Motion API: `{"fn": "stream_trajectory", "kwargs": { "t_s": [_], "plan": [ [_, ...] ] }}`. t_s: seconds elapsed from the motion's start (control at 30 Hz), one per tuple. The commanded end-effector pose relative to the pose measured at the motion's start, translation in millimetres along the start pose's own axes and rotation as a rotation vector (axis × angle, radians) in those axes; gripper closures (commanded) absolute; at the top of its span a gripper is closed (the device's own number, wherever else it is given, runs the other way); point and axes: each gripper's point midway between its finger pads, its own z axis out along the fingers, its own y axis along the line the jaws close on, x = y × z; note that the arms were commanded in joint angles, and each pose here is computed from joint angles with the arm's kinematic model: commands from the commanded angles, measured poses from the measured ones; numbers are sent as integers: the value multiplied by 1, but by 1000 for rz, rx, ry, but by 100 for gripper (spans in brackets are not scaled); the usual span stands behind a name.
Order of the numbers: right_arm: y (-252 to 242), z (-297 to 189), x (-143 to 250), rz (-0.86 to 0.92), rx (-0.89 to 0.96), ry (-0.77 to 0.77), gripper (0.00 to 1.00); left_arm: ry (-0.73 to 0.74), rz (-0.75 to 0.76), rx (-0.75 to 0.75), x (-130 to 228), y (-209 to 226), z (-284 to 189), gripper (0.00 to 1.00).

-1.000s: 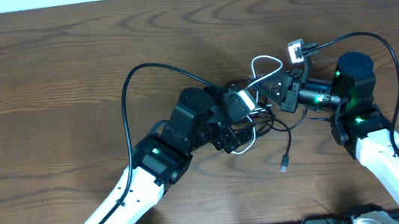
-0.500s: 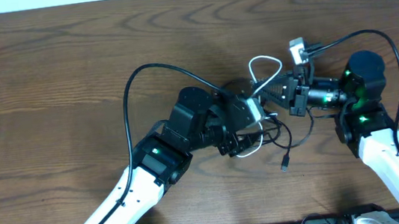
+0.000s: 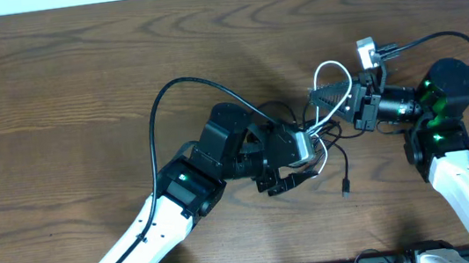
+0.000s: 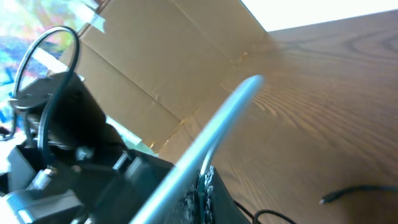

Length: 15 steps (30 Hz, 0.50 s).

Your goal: Untangle cables

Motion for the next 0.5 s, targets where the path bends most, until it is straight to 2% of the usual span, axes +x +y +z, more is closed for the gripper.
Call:
{"fn": "stream_trajectory", "kwargs": {
  "t_s": [0.0,0.47],
  "plan": [
    [16,-2,0,10,-59,33,99,-25,30,15,-11,-4,-5,26],
    [48,7,-1,-42,-152,68,99,-22,32,4,-11,-2,-4,26]
  ]
}}
